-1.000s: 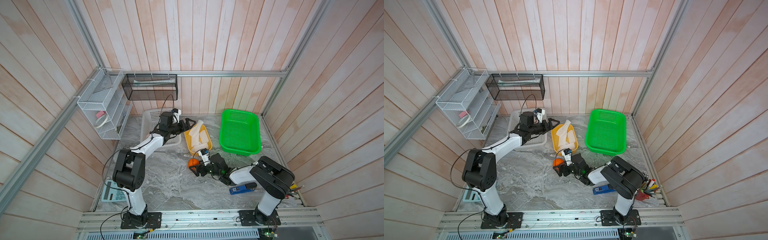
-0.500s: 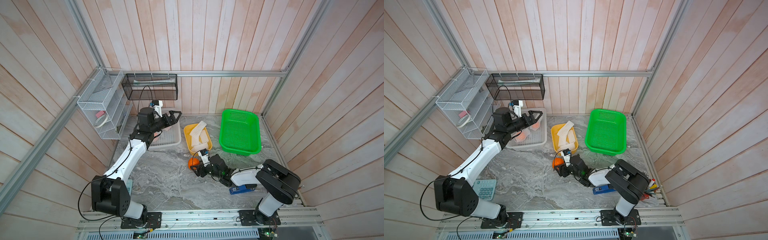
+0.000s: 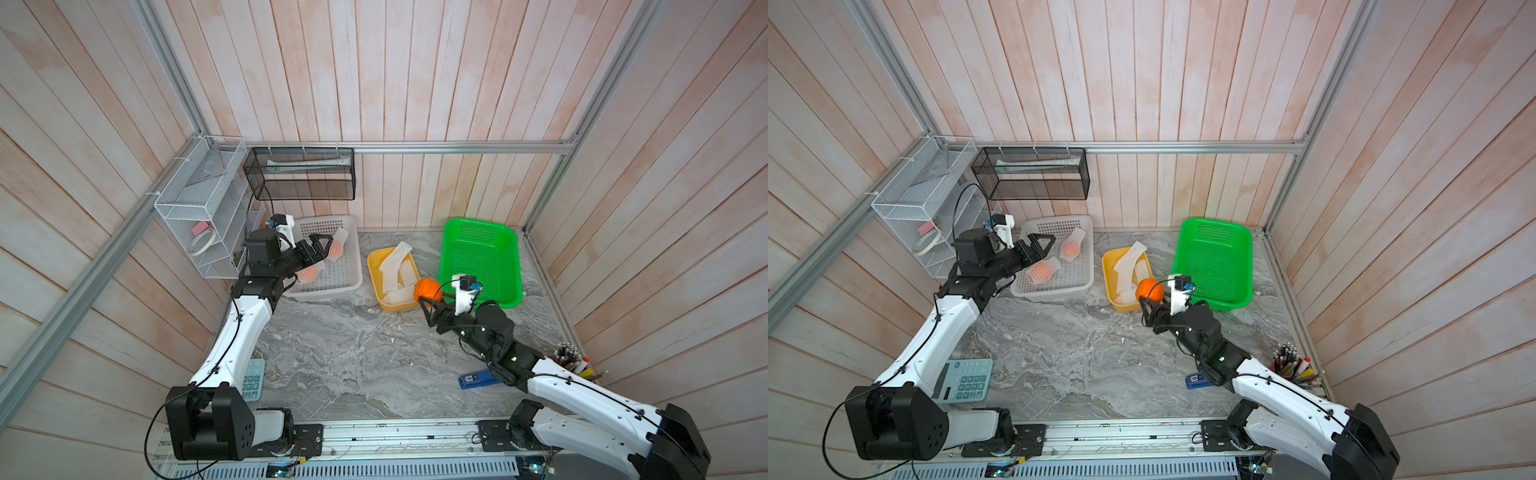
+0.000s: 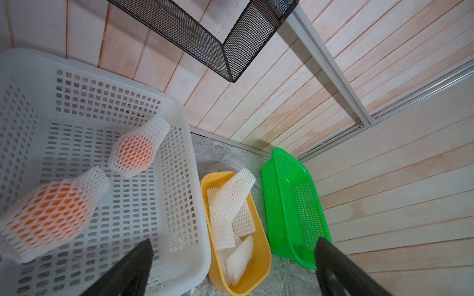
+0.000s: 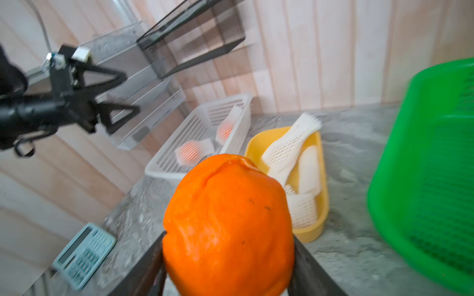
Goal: Remove foam nets from oranges
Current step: Pick up the orange from the center of the board, then place the orange in the basket, then pick up the orange from the basket, then place the orange at the center of the board, then remove the foam net from the orange.
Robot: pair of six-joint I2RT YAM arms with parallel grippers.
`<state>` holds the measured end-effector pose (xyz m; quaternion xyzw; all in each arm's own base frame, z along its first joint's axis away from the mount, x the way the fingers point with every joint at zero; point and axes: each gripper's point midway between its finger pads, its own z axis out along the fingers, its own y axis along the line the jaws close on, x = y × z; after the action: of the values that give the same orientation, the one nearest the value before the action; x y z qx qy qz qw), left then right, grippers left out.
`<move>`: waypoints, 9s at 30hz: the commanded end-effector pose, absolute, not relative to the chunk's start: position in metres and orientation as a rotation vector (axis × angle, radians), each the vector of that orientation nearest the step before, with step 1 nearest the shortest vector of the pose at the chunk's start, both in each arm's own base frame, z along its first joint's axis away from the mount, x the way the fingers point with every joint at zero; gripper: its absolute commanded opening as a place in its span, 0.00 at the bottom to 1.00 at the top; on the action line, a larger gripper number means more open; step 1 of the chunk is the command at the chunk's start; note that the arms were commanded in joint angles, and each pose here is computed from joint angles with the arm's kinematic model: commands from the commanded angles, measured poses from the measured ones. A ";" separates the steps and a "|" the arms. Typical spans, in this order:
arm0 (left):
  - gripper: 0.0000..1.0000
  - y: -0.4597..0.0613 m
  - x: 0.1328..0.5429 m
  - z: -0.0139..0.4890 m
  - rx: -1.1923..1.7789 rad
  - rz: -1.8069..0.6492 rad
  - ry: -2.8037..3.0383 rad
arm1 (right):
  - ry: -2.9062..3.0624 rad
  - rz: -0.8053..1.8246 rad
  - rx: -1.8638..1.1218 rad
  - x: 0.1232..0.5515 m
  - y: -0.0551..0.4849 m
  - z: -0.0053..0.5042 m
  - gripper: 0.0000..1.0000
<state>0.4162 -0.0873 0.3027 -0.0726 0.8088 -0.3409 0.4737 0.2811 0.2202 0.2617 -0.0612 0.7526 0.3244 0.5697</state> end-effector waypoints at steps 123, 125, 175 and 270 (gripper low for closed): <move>0.64 -0.154 0.485 0.297 0.220 -0.921 1.589 | 1.737 1.127 -0.356 0.387 0.251 0.306 0.86; 0.64 -0.164 0.468 0.302 0.237 -0.955 1.590 | 1.710 1.130 -0.390 0.380 0.262 0.311 0.86; 0.62 -0.312 0.269 0.133 0.372 -1.539 1.702 | 1.883 1.040 -0.445 0.289 0.300 0.147 0.54; 0.00 -0.298 0.228 0.127 0.997 -1.284 1.644 | 1.674 1.177 -0.856 0.233 0.285 0.132 0.62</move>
<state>0.2295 -0.2993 0.1278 0.4007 0.6534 -0.4945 0.4099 0.2328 0.2930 0.1494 -0.3549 0.6494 0.4963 0.4538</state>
